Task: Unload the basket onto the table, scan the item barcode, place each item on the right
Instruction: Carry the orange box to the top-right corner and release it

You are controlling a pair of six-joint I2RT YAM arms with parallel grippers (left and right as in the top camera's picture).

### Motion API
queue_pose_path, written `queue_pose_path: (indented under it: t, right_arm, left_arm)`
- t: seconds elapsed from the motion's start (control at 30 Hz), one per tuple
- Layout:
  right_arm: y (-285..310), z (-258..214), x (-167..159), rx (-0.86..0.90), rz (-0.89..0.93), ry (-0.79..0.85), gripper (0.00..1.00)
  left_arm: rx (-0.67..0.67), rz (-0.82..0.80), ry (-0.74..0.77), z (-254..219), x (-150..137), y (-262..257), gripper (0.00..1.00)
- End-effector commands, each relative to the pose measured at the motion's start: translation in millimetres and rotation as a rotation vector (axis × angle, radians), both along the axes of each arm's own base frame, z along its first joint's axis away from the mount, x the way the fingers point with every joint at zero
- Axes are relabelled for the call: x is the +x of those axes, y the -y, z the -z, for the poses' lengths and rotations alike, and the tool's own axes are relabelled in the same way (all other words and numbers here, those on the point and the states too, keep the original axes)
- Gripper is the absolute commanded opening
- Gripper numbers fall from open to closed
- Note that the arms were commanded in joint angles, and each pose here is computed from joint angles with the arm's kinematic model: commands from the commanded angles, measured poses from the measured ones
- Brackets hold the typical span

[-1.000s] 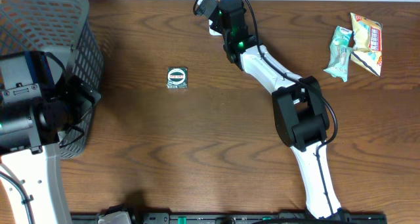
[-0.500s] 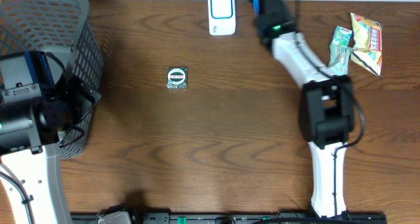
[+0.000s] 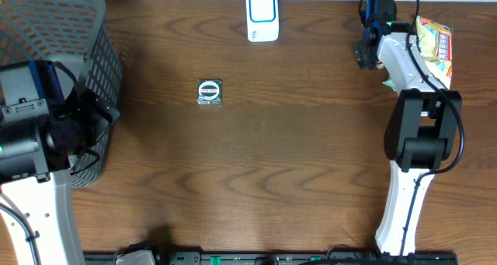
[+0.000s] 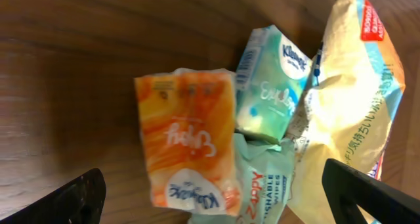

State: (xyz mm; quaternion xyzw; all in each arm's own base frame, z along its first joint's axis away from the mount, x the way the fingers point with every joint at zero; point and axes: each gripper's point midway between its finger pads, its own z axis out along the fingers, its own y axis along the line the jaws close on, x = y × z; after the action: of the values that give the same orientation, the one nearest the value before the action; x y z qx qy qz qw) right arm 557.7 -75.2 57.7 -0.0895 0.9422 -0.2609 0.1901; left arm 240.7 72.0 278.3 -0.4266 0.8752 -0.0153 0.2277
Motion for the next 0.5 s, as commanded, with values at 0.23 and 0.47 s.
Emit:
queue_pose_path:
  t: [0.23, 0.47]
  right_arm:
    - [-188.4, -151.9, -7.5, 0.77, -0.457, 0.252, 0.99]
    - [-322.0, -180.2, -64.8, 1.113, -0.835, 0.131, 0.99]
  left_arm:
    - [0.007, -0.012, 0.011, -4.2, -1.2, -2.1, 0.98]
    - [0.007, -0.012, 0.011, -4.2, -1.2, -2.1, 0.98]
